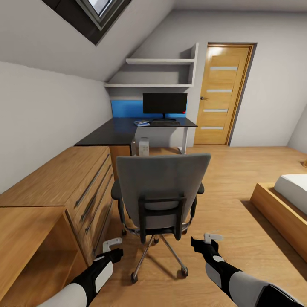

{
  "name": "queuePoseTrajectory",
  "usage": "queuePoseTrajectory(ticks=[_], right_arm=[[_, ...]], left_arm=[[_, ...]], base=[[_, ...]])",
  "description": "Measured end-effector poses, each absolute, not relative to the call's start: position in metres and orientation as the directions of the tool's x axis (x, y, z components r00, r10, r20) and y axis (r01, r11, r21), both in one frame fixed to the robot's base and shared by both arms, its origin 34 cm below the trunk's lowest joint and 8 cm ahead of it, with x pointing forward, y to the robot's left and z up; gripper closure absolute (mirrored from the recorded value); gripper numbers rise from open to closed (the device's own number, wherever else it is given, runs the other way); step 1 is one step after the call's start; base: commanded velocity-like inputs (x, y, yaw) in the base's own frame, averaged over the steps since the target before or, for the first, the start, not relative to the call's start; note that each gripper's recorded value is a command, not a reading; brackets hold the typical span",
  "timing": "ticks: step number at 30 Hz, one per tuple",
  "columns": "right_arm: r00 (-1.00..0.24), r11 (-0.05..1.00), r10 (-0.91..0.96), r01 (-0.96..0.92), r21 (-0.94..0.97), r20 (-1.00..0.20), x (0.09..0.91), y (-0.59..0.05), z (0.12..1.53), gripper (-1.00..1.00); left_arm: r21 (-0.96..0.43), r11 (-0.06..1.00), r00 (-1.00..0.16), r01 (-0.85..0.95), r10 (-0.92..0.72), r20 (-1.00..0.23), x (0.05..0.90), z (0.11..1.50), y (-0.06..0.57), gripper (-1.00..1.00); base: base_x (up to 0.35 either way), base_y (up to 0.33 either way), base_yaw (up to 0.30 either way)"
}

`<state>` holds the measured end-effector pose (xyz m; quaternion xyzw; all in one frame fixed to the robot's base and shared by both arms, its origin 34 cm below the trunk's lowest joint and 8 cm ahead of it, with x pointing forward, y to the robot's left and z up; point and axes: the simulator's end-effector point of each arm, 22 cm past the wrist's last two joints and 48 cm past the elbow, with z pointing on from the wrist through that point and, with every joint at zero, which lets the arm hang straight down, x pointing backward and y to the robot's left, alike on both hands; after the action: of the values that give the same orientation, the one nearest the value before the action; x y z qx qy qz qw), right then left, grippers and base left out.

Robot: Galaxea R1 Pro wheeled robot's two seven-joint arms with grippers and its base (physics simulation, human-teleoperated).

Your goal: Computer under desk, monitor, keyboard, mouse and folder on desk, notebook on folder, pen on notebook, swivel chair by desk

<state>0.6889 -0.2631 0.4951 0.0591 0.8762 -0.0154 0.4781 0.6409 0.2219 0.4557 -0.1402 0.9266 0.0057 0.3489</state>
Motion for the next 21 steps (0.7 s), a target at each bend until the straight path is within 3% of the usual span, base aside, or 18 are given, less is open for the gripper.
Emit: queuePoseTrajectory(ticks=[21], right_arm=[[-0.523,0.995,0.090,0.092,0.049,-0.847,0.681,-0.255,0.452,-1.00]], left_arm=[[-0.098,0.962,-0.704,-0.254,-0.254,-0.663,0.629,0.410,0.206,-1.00]], base=[[0.000,0.000,0.000]])
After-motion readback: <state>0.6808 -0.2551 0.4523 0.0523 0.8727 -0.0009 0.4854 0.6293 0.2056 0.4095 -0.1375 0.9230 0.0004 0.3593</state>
